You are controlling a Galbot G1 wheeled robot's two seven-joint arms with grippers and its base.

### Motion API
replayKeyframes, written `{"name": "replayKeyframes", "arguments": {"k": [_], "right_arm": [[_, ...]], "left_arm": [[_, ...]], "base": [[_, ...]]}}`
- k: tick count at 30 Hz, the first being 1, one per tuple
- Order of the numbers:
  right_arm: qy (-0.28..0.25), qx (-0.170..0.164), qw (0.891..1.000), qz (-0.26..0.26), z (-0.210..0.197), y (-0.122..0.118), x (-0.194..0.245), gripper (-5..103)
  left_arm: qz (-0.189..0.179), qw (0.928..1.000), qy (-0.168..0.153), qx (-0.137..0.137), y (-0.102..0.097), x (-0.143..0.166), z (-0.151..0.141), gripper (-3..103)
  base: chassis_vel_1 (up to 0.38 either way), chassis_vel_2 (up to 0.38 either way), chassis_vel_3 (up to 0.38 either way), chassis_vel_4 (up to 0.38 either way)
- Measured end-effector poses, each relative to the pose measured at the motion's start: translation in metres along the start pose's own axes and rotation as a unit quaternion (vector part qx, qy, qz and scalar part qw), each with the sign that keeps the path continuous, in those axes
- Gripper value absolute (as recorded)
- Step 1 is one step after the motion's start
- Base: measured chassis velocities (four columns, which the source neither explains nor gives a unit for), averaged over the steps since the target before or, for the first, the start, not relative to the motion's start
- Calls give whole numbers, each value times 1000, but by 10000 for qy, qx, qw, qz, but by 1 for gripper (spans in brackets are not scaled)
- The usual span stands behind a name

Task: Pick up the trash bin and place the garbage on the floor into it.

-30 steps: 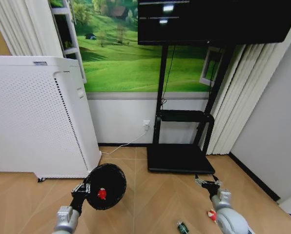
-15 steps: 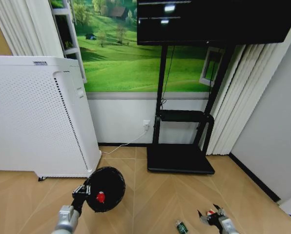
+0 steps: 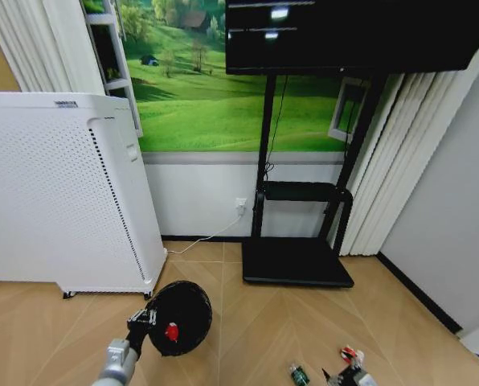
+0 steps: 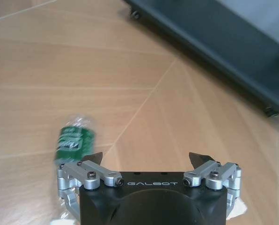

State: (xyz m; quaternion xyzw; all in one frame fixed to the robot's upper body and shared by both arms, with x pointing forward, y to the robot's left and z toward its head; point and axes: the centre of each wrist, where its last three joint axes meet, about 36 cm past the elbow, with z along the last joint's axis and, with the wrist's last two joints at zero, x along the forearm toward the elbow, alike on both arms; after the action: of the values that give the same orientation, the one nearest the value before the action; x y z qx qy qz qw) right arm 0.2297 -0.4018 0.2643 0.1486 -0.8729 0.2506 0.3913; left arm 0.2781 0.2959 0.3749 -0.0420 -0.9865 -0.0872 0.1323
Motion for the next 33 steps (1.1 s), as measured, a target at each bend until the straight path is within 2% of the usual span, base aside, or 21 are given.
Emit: {"name": "replayKeyframes", "arguments": {"k": [5,8,10,18,27,33], "right_arm": [[60,64,9993,-350,12,25,-5,100],[63,52,9992,-400,13,30,-6,100],[44,-23,9985,-537,14,49,-14,100],[37,-103,9983,-579,21,73,-40,100],[156,-243,9986,-445,28,84,-58,100],[303,-287,9989,-228,35,81,-69,100]], "left_arm": [[28,9999,14,-123,8,-4,-4,6],[26,9999,9,-134,9,-6,-4,6],[29,9999,13,-143,9,-8,-3,6],[74,9998,51,-185,4,-10,0,6],[59,9997,60,-227,5,-11,3,6],[77,9997,38,-226,3,-14,3,6]], "base": [[0,0,0,0],[0,0,0,0],[0,0,0,0],[0,0,0,0],[0,0,0,0],[0,0,0,0]]}}
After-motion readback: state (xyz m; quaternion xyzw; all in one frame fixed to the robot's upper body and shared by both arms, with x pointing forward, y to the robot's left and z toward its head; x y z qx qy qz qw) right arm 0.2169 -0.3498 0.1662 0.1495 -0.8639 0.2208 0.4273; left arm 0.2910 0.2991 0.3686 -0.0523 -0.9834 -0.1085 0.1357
